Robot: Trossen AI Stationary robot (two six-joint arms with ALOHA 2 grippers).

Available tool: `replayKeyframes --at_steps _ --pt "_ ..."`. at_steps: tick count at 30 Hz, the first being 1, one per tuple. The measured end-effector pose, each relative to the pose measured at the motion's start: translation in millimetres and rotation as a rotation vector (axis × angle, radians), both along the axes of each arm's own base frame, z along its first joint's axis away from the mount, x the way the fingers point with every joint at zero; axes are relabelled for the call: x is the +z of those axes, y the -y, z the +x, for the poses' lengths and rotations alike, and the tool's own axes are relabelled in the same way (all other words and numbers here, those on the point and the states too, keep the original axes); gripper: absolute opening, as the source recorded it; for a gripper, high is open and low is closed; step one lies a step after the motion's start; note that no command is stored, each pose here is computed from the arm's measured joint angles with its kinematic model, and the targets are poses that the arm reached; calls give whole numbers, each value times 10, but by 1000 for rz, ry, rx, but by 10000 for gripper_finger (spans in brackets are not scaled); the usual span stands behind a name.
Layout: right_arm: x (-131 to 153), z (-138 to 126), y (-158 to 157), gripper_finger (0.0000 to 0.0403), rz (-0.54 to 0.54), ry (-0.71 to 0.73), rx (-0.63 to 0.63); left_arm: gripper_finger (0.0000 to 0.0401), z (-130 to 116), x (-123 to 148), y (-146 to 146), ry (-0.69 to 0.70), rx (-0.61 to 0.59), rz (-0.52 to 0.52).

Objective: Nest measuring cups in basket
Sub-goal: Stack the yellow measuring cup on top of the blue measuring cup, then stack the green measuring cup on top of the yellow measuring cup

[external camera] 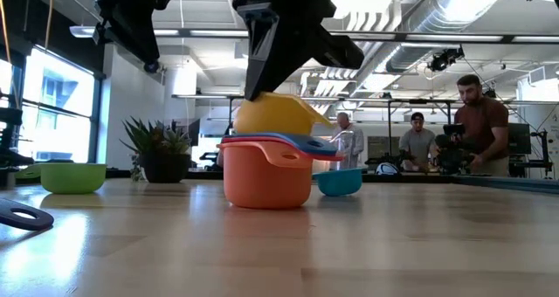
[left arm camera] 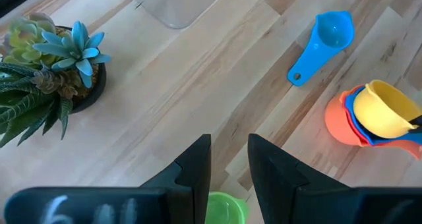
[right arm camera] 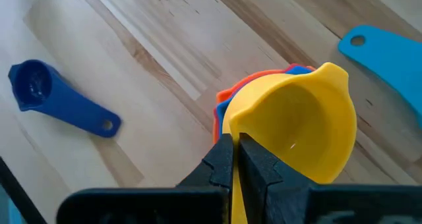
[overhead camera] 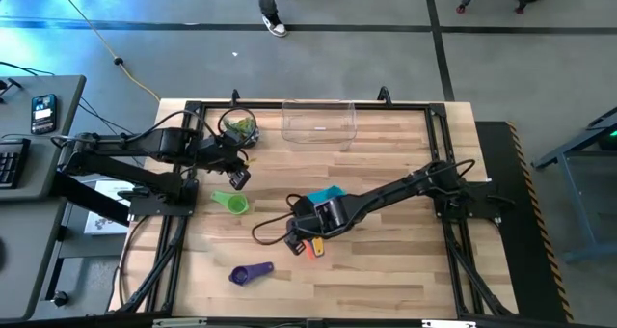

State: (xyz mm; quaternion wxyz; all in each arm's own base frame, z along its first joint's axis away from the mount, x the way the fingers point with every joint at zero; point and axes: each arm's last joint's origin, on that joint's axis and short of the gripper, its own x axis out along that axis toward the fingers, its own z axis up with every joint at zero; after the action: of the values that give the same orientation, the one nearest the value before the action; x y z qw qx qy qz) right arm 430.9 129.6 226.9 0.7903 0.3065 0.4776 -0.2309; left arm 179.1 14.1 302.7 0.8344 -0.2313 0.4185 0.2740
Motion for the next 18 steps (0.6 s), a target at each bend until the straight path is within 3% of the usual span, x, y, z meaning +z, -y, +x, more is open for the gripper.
replayKeyframes --at_steps 18 --pt "48 2 -5 71 9 -3 13 90 -1 0 1 -1 0 0"
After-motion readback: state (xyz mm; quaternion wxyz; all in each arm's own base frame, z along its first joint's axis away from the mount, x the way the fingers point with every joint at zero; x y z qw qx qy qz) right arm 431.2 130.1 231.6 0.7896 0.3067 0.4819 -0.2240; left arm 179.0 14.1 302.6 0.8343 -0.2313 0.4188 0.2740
